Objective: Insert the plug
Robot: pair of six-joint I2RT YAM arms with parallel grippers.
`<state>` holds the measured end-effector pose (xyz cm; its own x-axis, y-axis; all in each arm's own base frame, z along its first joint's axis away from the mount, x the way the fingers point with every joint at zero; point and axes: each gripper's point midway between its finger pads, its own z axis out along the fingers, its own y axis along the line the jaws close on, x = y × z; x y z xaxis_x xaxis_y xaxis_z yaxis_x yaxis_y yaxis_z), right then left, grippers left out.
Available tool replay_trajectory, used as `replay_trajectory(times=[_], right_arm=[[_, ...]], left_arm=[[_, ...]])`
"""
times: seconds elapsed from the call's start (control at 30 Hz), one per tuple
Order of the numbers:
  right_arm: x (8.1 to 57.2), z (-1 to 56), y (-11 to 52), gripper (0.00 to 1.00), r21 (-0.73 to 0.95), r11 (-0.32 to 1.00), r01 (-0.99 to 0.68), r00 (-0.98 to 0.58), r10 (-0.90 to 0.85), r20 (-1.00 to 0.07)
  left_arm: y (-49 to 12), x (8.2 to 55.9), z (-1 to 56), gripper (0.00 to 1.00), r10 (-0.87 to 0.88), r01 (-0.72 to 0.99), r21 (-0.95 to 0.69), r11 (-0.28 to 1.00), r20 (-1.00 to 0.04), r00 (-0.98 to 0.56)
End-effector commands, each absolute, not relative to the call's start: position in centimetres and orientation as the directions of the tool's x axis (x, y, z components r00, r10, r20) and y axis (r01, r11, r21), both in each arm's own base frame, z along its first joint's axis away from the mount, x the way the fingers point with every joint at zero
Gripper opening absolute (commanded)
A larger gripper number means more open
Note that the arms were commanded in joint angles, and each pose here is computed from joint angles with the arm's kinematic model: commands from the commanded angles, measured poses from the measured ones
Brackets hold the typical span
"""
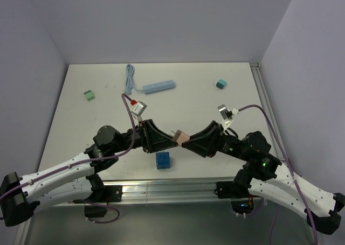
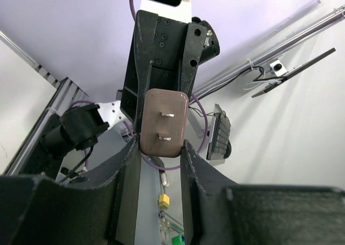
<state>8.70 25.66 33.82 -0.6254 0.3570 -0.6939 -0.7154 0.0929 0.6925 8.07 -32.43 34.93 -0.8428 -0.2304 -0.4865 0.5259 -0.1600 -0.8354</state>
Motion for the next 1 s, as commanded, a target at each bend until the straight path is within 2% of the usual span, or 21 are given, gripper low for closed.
replay_trajectory(times=[0.0,0.03,0.07,0.13,0.17,0.2,0.27,0.3,0.4,0.57,0.6,0.63,0.77,0.97], right_arm=[[8.5,35.7,25.9,0.29,0.671,0.047,-0.740,-0.607,0.382,-0.697],[8.8,35.6,25.9,0.21,0.680,0.057,-0.731,-0.612,0.387,-0.690],[8.8,35.7,25.9,0.03,0.685,0.060,-0.726,-0.615,0.391,-0.685],[9.3,35.2,26.0,0.00,0.704,0.094,-0.704,-0.627,0.382,-0.678],[9.4,35.6,25.9,0.00,0.705,0.104,-0.702,-0.624,0.387,-0.679],[9.8,35.4,25.9,0.00,0.711,0.128,-0.691,-0.626,0.385,-0.678],[10.6,35.1,25.4,0.00,0.723,0.199,-0.662,-0.623,0.391,-0.678],[11.0,34.5,25.4,0.00,0.731,0.240,-0.639,-0.631,0.378,-0.677],[12.3,33.2,24.7,0.00,0.739,0.373,-0.561,-0.650,0.356,-0.672],[12.2,32.4,25.0,0.00,0.727,0.482,-0.490,-0.727,0.234,-0.645],[12.3,30.4,25.4,0.00,0.713,0.541,-0.445,-0.770,0.176,-0.614],[12.3,31.3,25.4,0.00,0.712,0.547,-0.440,-0.775,0.170,-0.609],[12.4,28.4,26.1,0.00,0.676,0.650,-0.346,-0.856,0.076,-0.512],[11.9,25.4,26.5,0.00,0.593,0.754,-0.282,-0.924,-0.048,-0.379]], left_arm=[[-32.0,7.8,36.5,0.00,-0.261,0.548,-0.809,-0.211,-0.494,-0.829],[-32.0,7.9,36.3,0.00,-0.257,0.547,-0.811,-0.205,-0.495,-0.830],[-32.2,8.0,36.1,0.00,-0.256,0.544,-0.816,-0.195,-0.493,-0.831],[-32.4,8.6,35.1,0.03,-0.252,0.537,-0.833,-0.136,-0.495,-0.831],[-32.5,8.9,34.7,0.10,-0.255,0.534,-0.839,-0.105,-0.496,-0.830],[-32.4,9.7,34.3,0.28,-0.286,0.530,-0.846,-0.062,-0.494,-0.821],[-31.9,10.4,32.9,0.50,-0.299,0.521,-0.853,0.024,-0.504,-0.811],[-31.6,10.8,32.2,0.70,-0.309,0.514,-0.855,0.067,-0.507,-0.804],[-29.9,12.4,30.5,0.85,-0.366,0.479,-0.851,0.212,-0.524,-0.769],[-25.0,14.4,29.1,0.88,-0.499,0.399,-0.829,0.391,-0.556,-0.665],[-24.1,14.6,28.1,0.88,-0.499,0.372,-0.820,0.436,-0.564,-0.658],[-23.1,14.5,28.9,0.88,-0.523,0.387,-0.815,0.432,-0.576,-0.629],[-20.1,15.4,29.9,0.86,-0.581,0.364,-0.787,0.498,-0.614,-0.534],[-18.6,15.9,29.0,0.83,-0.561,0.333,-0.742,0.582,-0.663,-0.496]])
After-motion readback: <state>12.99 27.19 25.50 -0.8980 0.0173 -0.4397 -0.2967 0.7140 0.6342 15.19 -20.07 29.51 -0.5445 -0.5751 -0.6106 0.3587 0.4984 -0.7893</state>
